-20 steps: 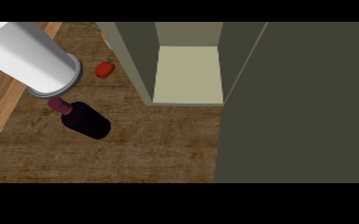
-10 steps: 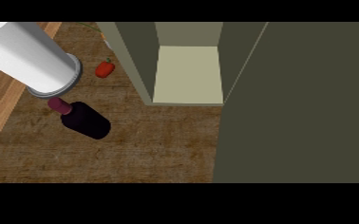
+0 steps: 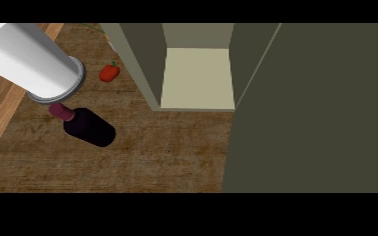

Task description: Pick up the wine, place it into the cabinet and close the cabinet

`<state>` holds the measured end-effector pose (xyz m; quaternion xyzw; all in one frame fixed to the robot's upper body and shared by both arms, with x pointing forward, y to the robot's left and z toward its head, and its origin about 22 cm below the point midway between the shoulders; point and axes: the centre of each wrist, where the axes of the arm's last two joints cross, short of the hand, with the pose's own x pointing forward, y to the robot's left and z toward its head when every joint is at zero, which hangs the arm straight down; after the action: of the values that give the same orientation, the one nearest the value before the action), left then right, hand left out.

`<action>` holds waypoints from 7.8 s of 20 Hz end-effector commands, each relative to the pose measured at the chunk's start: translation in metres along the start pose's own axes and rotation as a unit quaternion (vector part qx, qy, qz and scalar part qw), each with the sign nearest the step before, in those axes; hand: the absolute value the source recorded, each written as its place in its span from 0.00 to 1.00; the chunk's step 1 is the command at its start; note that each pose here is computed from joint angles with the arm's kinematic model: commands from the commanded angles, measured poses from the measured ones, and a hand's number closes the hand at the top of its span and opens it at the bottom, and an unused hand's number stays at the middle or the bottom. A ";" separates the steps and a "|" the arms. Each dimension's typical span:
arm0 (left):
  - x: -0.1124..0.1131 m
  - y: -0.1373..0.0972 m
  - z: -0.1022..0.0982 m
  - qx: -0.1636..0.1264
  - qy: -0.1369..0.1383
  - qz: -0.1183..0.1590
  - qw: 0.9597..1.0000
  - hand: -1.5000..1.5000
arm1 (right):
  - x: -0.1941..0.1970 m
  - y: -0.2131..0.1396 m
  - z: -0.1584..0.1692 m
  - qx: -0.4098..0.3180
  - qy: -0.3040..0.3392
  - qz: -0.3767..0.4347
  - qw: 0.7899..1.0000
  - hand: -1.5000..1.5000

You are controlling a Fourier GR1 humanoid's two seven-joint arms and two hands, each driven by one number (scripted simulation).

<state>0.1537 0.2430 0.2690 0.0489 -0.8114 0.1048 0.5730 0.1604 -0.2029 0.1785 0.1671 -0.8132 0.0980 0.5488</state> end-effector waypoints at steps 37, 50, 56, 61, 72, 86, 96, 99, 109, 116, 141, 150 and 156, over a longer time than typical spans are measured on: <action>-0.204 0.076 -0.010 0.065 0.066 -0.043 0.995 0.00 | 0.028 -0.038 0.036 -0.010 -0.020 0.044 0.999 0.00; -0.263 0.107 0.013 0.072 0.084 -0.050 0.993 0.00 | 0.007 -0.036 0.044 -0.010 -0.025 0.030 0.999 0.00; -0.292 0.120 0.017 0.087 0.103 -0.051 0.990 0.00 | 0.017 -0.035 0.046 -0.001 -0.019 0.022 1.000 0.00; -0.310 0.152 0.030 0.092 0.111 -0.051 0.988 0.00 | 0.025 -0.037 0.039 0.002 -0.014 0.035 0.999 0.00; -0.341 0.161 0.020 0.051 0.128 -0.056 0.989 0.00 | 0.020 -0.035 0.046 -0.001 -0.010 0.039 0.999 0.00; -0.400 0.134 0.027 0.032 0.151 -0.040 0.987 0.00 | 0.016 -0.032 0.045 0.003 -0.019 0.036 0.999 0.00; -0.406 0.131 0.014 0.035 0.172 -0.003 0.985 0.00 | 0.002 -0.019 0.035 -0.007 -0.019 0.035 0.999 0.00; -0.418 0.127 0.044 0.025 0.170 0.053 0.984 1.00 | 0.010 -0.029 0.037 0.005 -0.009 0.032 0.999 0.00; -0.426 0.110 0.040 -0.017 0.161 0.013 0.987 1.00 | 0.021 -0.034 0.032 -0.007 -0.022 0.029 0.999 0.00; -0.426 0.127 0.067 -0.001 0.139 0.024 0.990 1.00 | 0.018 -0.035 0.035 -0.004 -0.015 0.027 1.000 0.00; -0.324 -0.010 0.061 -0.075 0.090 0.092 0.989 1.00 | 0.011 -0.034 0.037 -0.017 -0.013 0.022 1.000 0.00; -0.267 -0.042 0.061 -0.086 0.065 0.069 0.992 1.00 | 0.005 -0.036 0.042 -0.028 -0.020 0.035 0.999 0.00; -0.262 -0.077 0.026 -0.100 0.082 0.076 0.989 1.00 | 0.009 -0.027 0.034 -0.027 -0.011 0.032 0.999 0.00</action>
<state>0.2232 0.1692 0.0059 -0.0713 -0.7747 0.0751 0.6238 0.1529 -0.2503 0.1582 0.1252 -0.8164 0.0966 0.5555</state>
